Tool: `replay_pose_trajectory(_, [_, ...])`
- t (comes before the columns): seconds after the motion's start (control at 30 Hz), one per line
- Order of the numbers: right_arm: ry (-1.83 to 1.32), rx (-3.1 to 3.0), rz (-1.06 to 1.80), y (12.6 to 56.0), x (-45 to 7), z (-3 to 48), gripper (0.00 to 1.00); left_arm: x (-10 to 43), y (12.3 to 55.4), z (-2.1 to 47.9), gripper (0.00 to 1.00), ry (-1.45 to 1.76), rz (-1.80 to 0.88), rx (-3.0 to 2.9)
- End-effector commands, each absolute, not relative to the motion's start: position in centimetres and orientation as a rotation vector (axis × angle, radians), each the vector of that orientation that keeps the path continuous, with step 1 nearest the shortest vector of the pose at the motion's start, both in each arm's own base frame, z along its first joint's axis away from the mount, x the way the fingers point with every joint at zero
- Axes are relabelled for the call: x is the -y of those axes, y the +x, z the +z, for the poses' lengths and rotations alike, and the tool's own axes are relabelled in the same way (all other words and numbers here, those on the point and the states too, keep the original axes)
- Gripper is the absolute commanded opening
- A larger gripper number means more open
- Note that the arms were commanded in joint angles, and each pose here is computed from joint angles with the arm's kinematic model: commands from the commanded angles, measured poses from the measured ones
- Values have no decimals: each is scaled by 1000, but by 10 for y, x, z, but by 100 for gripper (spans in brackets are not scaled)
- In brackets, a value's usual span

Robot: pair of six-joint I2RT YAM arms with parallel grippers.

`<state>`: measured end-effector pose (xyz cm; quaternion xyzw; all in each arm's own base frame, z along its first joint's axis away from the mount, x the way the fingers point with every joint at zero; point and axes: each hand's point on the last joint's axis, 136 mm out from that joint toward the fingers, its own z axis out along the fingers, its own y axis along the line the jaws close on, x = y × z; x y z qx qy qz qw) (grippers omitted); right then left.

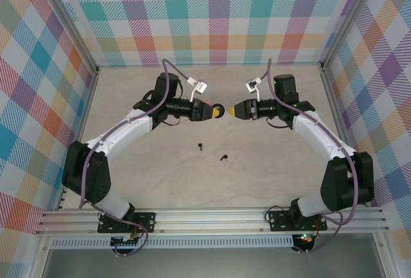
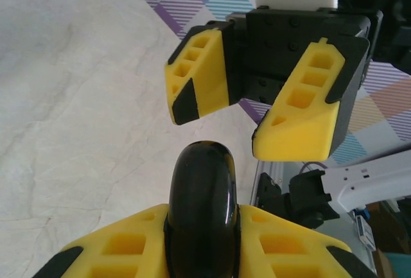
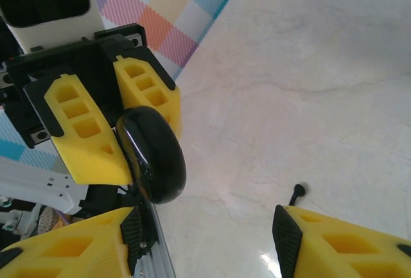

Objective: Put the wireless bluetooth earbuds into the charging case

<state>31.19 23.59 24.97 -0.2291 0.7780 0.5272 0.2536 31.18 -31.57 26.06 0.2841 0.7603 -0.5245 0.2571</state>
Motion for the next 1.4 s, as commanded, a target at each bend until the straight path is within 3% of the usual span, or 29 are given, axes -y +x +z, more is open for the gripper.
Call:
replay_pose_trajectory(0.0, [-764, -1975, 1494, 301, -243, 283, 59, 314, 298, 292, 25, 871, -1460, -1958])
replay_pose_trajectory(0.8, [-937, -1971, 1552, 283, -276, 288, 54, 321, 281, 302, 24, 964, -1479, -1932])
replay_pose_trajectory(1.13, [-960, -1972, 1579, 279, -281, 287, 32, 321, 280, 301, 24, 968, -1469, -1935])
replay_pose_trajectory(1.37, [-959, -1977, 1573, 279, -280, 287, 28, 322, 279, 304, 26, 972, -1475, -1927])
